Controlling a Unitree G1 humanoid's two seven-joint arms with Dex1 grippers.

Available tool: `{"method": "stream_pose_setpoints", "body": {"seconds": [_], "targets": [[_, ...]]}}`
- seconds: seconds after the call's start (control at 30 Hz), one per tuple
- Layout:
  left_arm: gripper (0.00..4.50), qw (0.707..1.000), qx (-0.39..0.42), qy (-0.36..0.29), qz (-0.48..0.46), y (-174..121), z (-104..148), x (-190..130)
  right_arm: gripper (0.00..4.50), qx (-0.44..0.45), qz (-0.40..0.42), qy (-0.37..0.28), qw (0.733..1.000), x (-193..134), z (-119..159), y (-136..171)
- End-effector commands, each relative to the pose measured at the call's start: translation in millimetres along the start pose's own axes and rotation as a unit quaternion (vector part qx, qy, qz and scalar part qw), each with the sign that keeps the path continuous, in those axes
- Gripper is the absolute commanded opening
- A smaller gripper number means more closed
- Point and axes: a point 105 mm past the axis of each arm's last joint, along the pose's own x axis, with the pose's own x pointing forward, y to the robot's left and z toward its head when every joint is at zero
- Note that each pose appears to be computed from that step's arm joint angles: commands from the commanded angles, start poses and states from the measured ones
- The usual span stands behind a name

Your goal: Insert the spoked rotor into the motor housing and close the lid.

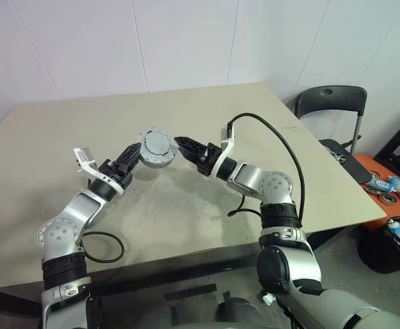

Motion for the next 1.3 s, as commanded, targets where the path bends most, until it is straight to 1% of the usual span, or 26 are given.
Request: {"method": "stream_pose_setpoints", "body": {"seconds": [0.03, 0.23, 0.43, 0.53, 0.87, 1.0, 1.07, 1.23, 1.3], "targets": [[1.3, 0.999, 0.018, -0.02, -0.038, -20, 12, 2, 3.46, 0.011, 0.015, 0.006, 1.0, 4, 1, 9], [1.3, 0.999, 0.021, -0.025, -0.039, -21, 16, 1, 3.46, 0.015, 0.008, 0.004, 1.0, 4, 1, 6], [1.3, 0.997, 0.046, -0.057, -0.029, -26, 35, -7, 3.46, 0.019, 0.006, 0.01, 1.0, 5, -1, 5], [1.3, 0.995, 0.065, -0.08, 0.0, -19, 51, -21, 3.46, 0.018, 0.003, 0.012, 1.0, 6, -2, 4], [1.3, 0.973, 0.115, -0.148, 0.133, 29, 105, -79, 3.46, 0.021, -0.005, 0.022, 1.0, 8, -7, 0], [1.3, 0.968, 0.118, -0.158, 0.157, 44, 112, -85, 3.46, 0.021, -0.005, 0.025, 0.999, 8, -9, 0], [1.3, 0.963, 0.116, -0.166, 0.175, 56, 115, -87, 3.46, 0.02, -0.006, 0.026, 0.999, 9, -10, 0], [1.3, 0.957, 0.114, -0.166, 0.209, 80, 112, -89, 3.46, 0.018, -0.012, 0.025, 0.999, 8, -9, -2], [1.3, 0.95, 0.119, -0.161, 0.24, 94, 110, -92, 3.46, 0.016, -0.016, 0.023, 0.999, 7, -8, -3]]}}
